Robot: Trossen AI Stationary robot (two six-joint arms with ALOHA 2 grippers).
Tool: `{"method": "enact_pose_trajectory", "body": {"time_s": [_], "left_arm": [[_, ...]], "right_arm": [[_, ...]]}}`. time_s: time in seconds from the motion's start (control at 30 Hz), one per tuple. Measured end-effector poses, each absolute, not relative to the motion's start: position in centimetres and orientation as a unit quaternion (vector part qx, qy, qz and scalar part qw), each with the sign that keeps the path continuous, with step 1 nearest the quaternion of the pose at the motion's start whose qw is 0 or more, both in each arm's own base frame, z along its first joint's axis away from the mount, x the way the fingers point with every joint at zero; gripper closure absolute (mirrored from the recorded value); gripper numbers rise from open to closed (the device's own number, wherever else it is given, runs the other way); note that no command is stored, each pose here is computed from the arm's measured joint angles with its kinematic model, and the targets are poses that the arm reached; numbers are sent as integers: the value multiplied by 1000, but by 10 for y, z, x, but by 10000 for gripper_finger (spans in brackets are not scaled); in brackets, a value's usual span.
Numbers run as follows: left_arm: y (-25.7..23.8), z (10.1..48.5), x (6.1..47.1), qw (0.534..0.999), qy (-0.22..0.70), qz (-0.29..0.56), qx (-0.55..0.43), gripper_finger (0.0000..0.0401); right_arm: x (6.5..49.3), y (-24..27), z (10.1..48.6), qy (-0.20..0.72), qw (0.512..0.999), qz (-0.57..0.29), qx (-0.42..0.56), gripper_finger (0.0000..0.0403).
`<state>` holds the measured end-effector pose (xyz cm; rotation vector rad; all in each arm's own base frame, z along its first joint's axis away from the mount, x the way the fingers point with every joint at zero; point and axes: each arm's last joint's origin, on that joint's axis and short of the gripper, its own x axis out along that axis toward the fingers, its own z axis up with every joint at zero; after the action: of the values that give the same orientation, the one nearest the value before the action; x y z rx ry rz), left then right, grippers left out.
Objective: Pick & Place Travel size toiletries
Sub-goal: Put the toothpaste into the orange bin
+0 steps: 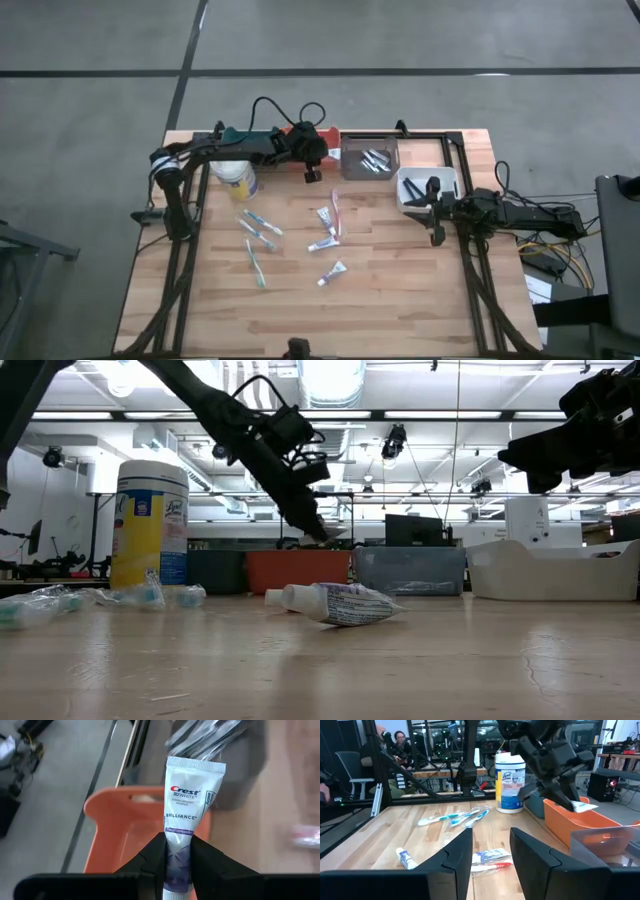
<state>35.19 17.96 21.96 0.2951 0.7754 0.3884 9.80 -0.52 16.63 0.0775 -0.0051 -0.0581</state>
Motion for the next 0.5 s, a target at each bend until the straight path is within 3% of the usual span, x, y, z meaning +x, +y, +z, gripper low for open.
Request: {"method": "enact_pose_trajectory", "body": {"time_s": [0.23,0.5], "left_arm": [[194,205,350,894,372,241,60,325],[201,203,347,862,373,338,52,325]], "right_arm": [[98,-5,166,-3,999,-29,38,287],[98,-5,166,-3,999,-29,39,279]]}}
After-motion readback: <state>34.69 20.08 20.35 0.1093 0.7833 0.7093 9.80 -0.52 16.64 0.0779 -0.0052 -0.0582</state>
